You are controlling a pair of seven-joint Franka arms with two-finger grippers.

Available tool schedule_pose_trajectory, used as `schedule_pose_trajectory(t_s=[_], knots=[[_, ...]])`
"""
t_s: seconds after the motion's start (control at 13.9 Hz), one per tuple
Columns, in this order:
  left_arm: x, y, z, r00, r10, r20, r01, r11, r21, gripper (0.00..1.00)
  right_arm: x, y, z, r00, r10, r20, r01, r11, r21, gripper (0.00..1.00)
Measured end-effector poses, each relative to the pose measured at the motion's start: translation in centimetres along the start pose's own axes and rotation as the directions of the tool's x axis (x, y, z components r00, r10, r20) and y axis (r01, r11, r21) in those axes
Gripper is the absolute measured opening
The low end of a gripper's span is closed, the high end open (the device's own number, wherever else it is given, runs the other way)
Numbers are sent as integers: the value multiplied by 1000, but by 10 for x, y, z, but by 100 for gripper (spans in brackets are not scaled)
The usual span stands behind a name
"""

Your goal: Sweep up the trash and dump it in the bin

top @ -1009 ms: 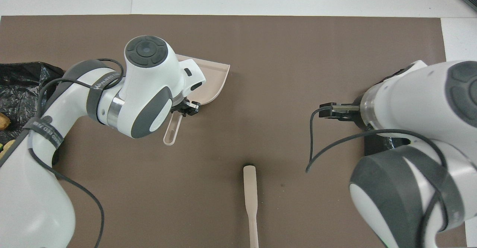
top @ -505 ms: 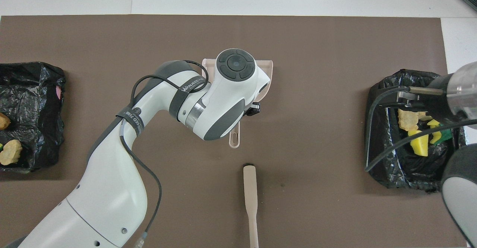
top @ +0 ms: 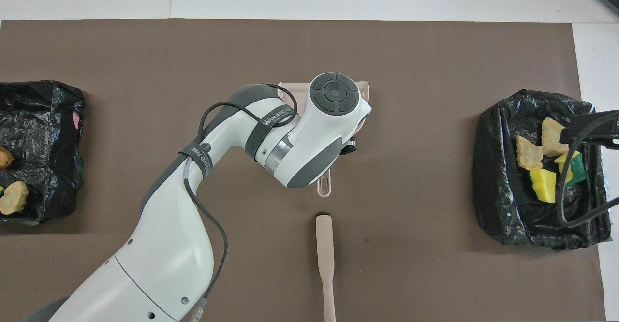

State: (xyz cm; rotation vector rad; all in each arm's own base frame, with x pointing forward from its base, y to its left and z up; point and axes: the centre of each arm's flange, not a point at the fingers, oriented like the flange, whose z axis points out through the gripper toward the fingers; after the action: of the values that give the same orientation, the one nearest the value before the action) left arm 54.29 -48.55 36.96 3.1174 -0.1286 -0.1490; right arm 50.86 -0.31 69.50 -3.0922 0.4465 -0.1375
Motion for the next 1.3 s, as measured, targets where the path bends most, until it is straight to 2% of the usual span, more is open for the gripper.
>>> schedule_pose_trajectory(t_s=[0.22,0.58,0.72,0.87,1.01,1.08,1.3], knots=[[-1,1,6,1000,2,10,-2,1000,6,33,9,20,13,996,-86,22,86,996,-4,100],[-4,3,23,999,8,35,-9,1000,22,33,19,34,33,994,-97,52,97,995,-8,100],[-4,3,22,999,8,31,-9,1000,22,50,19,34,33,994,-97,51,97,995,-8,100],[-2,0,12,1000,5,14,-5,1000,20,75,19,32,33,994,-101,51,101,995,-8,100],[-4,-12,-12,1000,-6,-13,7,999,32,96,17,26,33,992,-112,51,113,994,-7,100],[-7,-25,-27,999,-19,-30,21,998,52,100,17,24,33,992,-116,51,116,993,-7,100],[-25,-88,-69,997,-11,-73,21,991,134,100,17,23,33,992,-117,51,117,993,-6,100]])
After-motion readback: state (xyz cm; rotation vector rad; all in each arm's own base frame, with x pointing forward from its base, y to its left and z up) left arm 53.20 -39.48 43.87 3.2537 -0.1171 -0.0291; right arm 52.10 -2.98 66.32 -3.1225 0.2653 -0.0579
